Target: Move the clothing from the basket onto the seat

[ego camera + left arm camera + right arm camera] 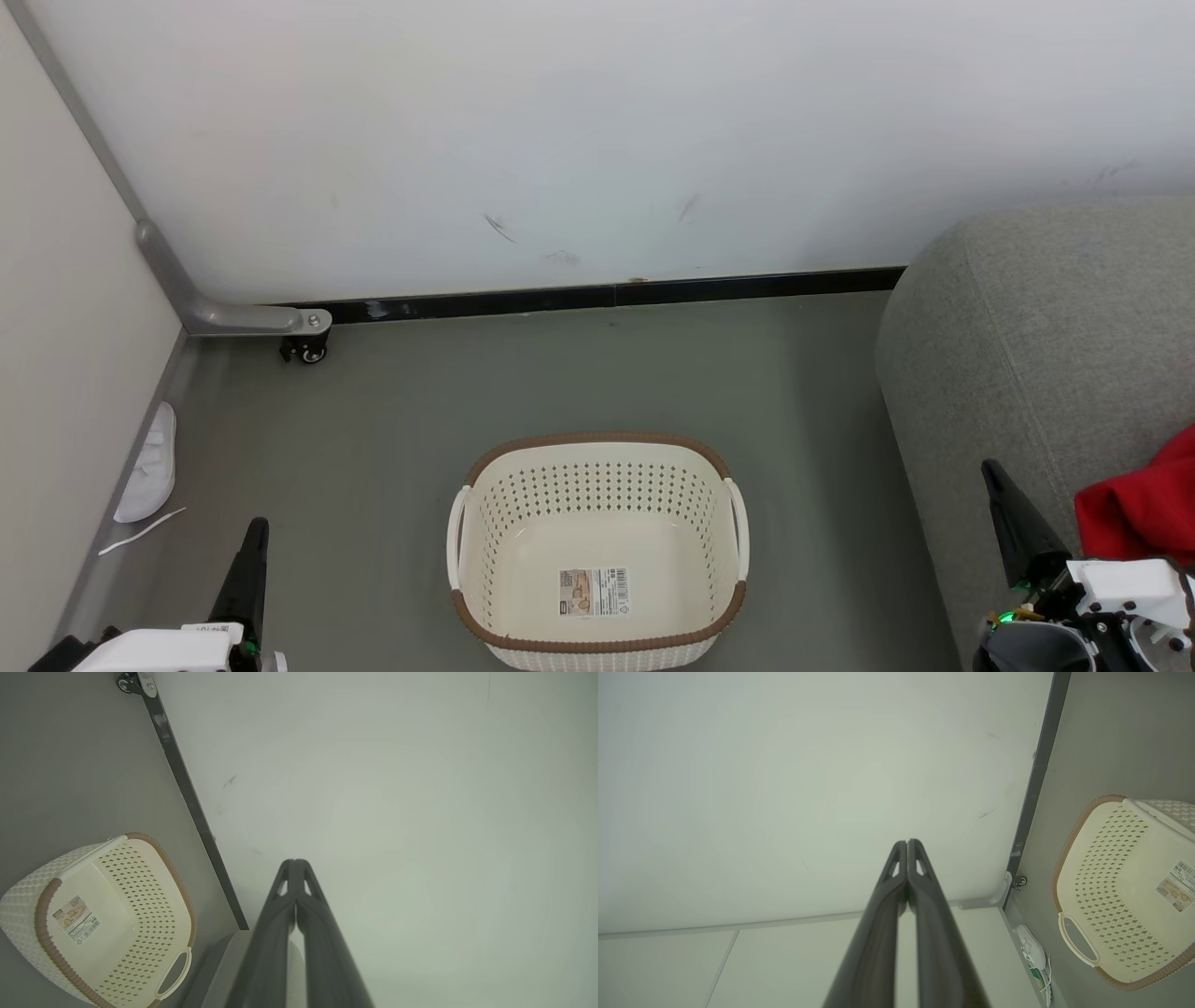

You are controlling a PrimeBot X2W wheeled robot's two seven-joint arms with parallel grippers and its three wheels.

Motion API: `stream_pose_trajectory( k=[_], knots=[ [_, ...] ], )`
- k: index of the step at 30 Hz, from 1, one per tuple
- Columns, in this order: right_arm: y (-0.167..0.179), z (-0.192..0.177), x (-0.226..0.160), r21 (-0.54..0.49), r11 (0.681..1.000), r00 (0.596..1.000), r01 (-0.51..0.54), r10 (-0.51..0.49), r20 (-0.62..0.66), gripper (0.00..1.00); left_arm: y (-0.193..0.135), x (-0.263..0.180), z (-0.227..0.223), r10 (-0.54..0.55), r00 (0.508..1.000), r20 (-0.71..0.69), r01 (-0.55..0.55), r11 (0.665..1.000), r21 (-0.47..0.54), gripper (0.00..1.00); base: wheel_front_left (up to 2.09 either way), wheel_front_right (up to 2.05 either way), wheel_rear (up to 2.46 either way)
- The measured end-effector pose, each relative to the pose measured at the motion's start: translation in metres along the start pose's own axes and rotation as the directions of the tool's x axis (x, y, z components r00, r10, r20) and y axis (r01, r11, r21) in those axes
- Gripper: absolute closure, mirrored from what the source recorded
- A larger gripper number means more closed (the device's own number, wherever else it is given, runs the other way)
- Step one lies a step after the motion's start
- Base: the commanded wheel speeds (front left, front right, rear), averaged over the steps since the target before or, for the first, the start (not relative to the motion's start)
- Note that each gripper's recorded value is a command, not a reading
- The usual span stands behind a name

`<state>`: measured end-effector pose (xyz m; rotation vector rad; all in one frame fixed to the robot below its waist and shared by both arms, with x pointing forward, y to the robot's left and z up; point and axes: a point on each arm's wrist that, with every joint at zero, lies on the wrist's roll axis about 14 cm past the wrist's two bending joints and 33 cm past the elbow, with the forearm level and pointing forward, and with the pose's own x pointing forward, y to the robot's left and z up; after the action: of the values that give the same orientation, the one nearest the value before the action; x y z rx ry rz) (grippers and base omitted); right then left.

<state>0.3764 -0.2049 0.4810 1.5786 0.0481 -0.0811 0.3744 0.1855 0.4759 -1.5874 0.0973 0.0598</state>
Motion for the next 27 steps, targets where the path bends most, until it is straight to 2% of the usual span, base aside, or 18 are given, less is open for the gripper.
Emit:
stream_pose_trajectory(
  k=[27],
  knots=[
    [0.0009, -0.0006, 0.0001, -0.001, 1.0, 1.0, -0.003, 0.003, -0.001, 1.0, 0.0004, -0.0001, 0.0001, 0.001, 1.0, 0.001, -0.001, 1.0, -0.001, 1.0, 0.0, 0.0, 0.0]
  ],
)
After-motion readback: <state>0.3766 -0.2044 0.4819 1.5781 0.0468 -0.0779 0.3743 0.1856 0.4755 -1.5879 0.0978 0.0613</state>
